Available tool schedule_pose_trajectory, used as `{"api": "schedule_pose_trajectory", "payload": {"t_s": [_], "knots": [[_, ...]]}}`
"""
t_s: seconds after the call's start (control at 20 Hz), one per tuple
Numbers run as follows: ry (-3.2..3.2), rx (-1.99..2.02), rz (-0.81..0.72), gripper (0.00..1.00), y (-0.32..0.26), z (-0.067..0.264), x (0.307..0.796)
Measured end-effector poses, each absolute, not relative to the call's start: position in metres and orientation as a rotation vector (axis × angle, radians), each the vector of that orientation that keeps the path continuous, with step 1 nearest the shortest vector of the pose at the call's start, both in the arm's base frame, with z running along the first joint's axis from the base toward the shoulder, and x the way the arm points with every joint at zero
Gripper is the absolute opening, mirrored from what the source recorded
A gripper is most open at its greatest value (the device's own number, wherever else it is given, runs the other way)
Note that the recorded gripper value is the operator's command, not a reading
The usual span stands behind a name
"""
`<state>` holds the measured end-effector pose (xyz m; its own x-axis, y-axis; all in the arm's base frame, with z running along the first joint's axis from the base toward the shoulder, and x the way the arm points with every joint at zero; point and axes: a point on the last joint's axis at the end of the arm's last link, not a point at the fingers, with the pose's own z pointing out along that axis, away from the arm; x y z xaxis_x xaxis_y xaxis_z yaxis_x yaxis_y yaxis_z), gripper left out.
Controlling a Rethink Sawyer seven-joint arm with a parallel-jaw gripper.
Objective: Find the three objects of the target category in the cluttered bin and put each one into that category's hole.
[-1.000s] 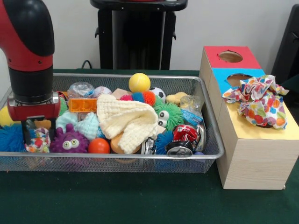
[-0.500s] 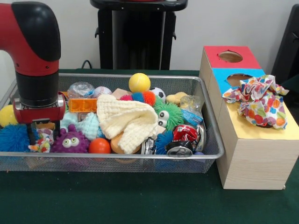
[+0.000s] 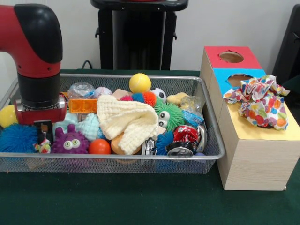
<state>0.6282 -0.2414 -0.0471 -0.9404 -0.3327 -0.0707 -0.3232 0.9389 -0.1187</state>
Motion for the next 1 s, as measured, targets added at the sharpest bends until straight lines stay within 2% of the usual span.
{"api": "schedule_pose_trajectory", "payload": {"t_s": [0.45,0.7,1.0], "knots": [[3.028,-0.316,-0.03,0.0,-0.248,-0.032,0.628],[3.061,-0.165,0.116,0.0,-0.241,-0.001,0.627],[3.127,-0.027,0.324,0.0,-0.217,0.056,0.629]]}}
